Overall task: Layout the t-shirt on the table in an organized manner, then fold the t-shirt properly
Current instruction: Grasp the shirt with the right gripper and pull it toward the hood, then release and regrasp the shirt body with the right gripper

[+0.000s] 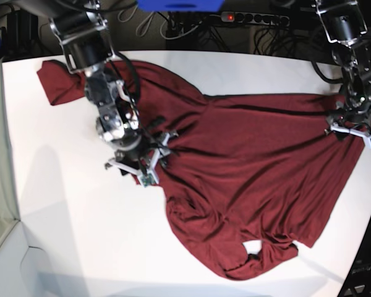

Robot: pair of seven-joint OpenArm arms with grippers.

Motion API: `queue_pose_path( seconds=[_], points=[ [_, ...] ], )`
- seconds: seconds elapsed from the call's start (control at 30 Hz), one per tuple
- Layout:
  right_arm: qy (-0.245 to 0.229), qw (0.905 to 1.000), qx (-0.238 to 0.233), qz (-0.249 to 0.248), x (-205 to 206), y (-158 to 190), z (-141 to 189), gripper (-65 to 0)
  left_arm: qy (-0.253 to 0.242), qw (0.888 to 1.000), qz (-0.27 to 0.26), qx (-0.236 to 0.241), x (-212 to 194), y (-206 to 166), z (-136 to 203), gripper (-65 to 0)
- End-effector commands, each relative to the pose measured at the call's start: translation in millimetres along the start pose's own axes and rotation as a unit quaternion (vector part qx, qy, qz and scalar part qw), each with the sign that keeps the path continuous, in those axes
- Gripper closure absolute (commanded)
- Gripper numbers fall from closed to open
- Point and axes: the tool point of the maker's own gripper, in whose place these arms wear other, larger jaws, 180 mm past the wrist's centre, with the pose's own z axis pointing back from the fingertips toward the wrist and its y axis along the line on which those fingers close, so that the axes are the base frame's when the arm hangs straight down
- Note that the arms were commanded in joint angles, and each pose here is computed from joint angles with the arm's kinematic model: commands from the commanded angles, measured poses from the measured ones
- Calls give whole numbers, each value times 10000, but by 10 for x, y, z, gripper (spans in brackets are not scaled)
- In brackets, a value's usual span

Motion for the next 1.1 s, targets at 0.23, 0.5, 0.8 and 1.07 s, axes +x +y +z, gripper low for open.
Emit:
queue_pose_path(
  seconds=[0.23,0.5,0.8,1.07],
  points=[
    [-108,9997,44,200,-322,125,592,-318,-57,10000,-65,22,69,44,62,-389],
    [21,9994,294,181,-629,412,1025,-317,-205,9997,-160,-6,141,45,159,-389],
    [-1174,9923,-298,263,265,-51,1299,-319,-1170,9921,-265,-362,848,-291,390,-389],
    [-1483,9886,-264,-90,679,-3,996,-321,-507,9979,12,-397,700,-499,-151,-389]
  ],
)
